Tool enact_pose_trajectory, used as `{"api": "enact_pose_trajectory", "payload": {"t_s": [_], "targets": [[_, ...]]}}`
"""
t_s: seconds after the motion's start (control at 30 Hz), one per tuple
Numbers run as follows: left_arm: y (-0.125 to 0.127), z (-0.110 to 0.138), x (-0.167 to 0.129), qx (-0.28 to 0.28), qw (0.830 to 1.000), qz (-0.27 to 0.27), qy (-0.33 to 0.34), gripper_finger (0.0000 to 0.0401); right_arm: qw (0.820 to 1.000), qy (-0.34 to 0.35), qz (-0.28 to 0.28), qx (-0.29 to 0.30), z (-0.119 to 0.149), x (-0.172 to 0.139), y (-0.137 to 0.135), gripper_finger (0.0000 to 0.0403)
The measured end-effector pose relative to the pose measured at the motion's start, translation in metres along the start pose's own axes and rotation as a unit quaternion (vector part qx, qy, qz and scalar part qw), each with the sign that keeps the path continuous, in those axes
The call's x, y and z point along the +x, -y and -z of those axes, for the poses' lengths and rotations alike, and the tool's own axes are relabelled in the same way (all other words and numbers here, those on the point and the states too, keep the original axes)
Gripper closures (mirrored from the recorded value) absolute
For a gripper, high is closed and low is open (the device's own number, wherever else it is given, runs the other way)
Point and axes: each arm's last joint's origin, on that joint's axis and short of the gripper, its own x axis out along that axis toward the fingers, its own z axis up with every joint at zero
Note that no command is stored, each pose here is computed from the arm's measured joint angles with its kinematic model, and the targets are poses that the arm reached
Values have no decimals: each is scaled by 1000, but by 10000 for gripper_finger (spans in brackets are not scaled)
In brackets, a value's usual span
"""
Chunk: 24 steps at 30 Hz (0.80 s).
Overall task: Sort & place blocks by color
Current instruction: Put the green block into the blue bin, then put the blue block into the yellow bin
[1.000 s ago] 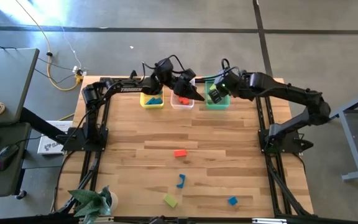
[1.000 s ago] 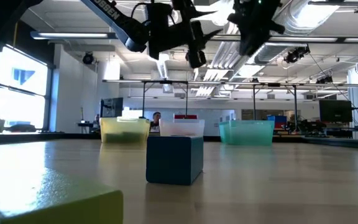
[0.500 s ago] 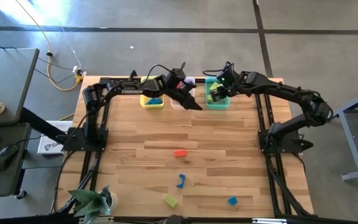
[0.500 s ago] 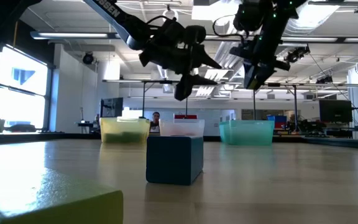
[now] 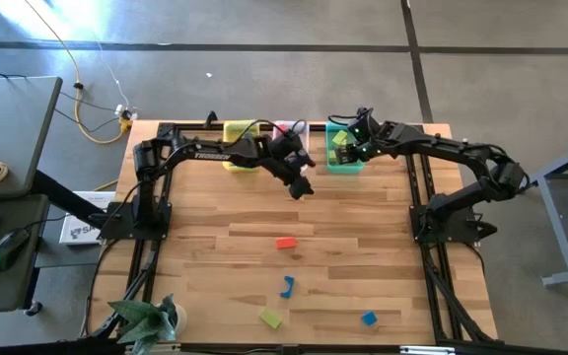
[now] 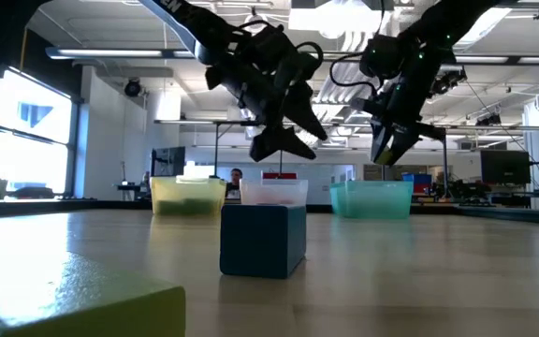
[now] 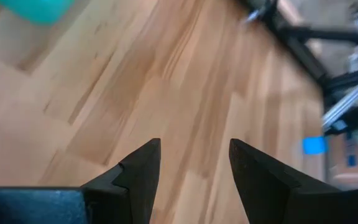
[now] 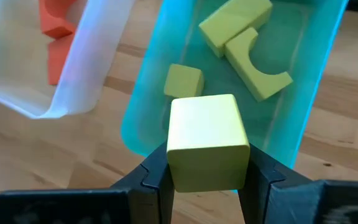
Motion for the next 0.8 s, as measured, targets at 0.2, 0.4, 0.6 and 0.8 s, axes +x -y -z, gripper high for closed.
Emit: {"api": "enact_pose_trajectory", "payload": {"t_s": [0.2, 0.4, 0.6, 0.8], "targets": [[10, 15, 7, 21, 998, -42, -39, 220, 1000, 5, -5, 14, 6, 9, 4, 298], [21, 24, 13, 29, 997, -41, -60, 220, 1000, 3, -2, 21, 8, 12, 6, 277], [34, 31, 18, 43, 996, -50, -65, 220, 1000, 12, -6, 10, 7, 12, 5, 244], [44, 40, 23, 54, 993, -73, -74, 220, 1000, 12, -7, 0, 7, 12, 5, 240]]}}
